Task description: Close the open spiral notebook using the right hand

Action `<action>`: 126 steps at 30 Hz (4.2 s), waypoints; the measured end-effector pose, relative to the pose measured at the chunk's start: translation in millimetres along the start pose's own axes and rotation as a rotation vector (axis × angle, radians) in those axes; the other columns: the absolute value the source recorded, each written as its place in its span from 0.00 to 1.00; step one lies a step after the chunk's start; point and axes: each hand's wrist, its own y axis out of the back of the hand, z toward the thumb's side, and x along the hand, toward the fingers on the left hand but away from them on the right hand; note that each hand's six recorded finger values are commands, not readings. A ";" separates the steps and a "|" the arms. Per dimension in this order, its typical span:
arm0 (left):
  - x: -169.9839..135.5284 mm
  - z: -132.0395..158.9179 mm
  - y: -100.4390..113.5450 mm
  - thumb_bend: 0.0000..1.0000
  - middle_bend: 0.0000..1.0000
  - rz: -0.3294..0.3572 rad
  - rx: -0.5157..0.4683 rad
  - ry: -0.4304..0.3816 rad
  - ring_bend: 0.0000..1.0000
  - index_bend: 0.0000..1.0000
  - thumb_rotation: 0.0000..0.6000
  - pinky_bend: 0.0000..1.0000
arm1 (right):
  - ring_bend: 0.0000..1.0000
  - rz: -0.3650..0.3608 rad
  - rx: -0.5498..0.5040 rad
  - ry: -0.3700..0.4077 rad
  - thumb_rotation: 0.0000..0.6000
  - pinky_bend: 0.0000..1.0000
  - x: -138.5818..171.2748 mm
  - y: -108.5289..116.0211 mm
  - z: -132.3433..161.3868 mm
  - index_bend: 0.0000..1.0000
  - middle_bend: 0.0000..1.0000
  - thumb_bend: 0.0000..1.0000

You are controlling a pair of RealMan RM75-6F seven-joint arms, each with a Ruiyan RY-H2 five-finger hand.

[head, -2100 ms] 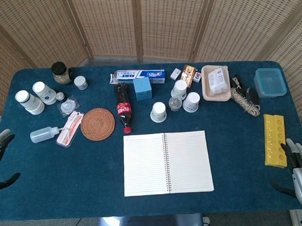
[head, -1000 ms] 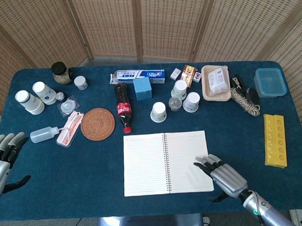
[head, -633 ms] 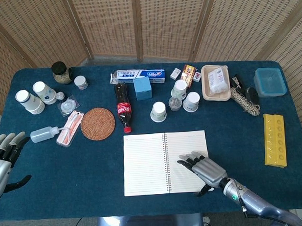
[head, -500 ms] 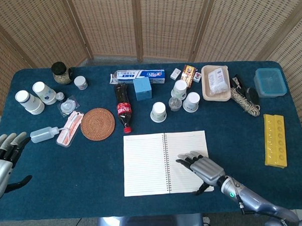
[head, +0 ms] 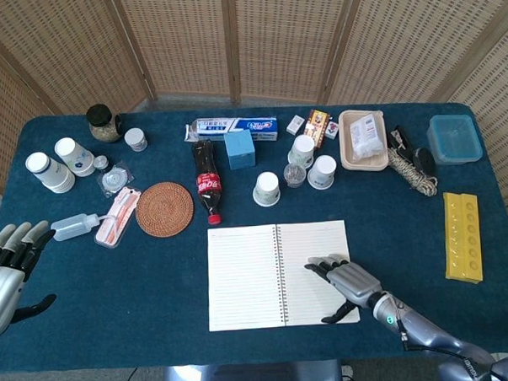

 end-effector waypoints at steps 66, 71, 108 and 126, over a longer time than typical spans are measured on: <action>-7.1 -14.0 -13.1 0.04 0.00 -0.007 -0.051 0.012 0.00 0.00 1.00 0.00 | 0.12 -0.016 -0.038 0.048 0.65 0.00 56.2 -62.2 8.1 0.04 0.07 0.00; -8.0 -14.5 -14.3 0.04 0.00 -0.011 -0.051 0.015 0.00 0.00 1.00 0.00 | 0.12 -0.005 -0.050 0.021 0.64 0.00 72.7 -74.8 -1.1 0.04 0.07 0.00; -0.1 -3.9 -21.0 0.04 0.00 -0.029 -0.052 -0.018 0.00 0.00 1.00 0.00 | 0.00 -0.383 0.126 0.011 0.78 0.00 149.9 -68.6 -50.9 0.00 0.00 0.22; -2.6 13.3 -21.6 0.04 0.00 -0.028 -0.042 -0.042 0.00 0.00 1.00 0.00 | 0.00 -0.401 0.051 -0.116 0.79 0.00 204.7 -131.0 -112.3 0.00 0.00 0.28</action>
